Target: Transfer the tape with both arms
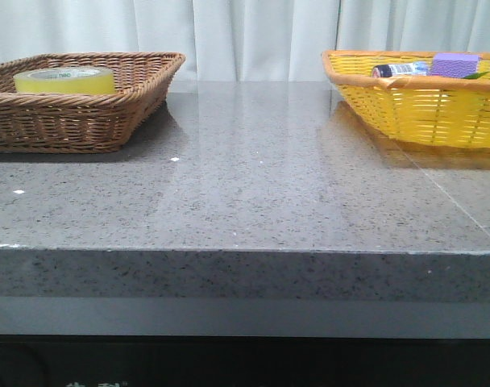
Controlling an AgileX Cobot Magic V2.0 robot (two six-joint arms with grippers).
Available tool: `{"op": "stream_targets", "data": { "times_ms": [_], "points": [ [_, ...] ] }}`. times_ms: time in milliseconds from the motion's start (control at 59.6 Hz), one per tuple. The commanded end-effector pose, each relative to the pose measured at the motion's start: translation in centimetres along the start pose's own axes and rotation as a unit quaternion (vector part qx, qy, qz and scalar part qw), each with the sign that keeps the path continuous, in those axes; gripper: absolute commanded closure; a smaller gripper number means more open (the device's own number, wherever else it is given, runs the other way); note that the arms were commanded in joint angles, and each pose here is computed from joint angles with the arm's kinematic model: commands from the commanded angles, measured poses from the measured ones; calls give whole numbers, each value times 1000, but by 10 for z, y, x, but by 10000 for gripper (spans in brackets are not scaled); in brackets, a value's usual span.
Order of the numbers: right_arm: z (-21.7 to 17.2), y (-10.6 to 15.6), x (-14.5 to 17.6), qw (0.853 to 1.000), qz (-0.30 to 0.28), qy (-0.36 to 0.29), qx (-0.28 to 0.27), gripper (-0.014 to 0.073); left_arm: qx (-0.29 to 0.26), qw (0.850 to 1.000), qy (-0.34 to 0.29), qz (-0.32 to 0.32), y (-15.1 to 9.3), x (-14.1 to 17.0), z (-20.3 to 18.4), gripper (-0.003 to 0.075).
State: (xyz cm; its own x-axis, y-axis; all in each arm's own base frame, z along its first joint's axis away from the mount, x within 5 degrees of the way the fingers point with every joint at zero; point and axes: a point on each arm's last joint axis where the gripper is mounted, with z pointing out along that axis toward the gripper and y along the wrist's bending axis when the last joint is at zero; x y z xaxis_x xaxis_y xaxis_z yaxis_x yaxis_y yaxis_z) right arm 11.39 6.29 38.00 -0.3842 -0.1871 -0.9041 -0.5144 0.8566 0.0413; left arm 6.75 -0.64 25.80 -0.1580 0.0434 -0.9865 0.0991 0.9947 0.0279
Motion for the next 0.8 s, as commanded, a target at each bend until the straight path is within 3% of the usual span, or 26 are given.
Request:
{"op": "stream_targets", "data": {
  "times_ms": [0, 302, 788],
  "points": [
    [-4, -1, -12, 999, -3, -43, 7, 664, -14, 997, -76, -23, 1, 5, -4, 740],
    [-4, -1, -12, 999, -3, -43, 7, 664, -26, 987, -148, -48, 2, 55, -3, 740],
    [-4, -1, -12, 999, -3, -43, 7, 664, -23, 989, -138, -49, 1, 57, -3, 740]
  ]
}}
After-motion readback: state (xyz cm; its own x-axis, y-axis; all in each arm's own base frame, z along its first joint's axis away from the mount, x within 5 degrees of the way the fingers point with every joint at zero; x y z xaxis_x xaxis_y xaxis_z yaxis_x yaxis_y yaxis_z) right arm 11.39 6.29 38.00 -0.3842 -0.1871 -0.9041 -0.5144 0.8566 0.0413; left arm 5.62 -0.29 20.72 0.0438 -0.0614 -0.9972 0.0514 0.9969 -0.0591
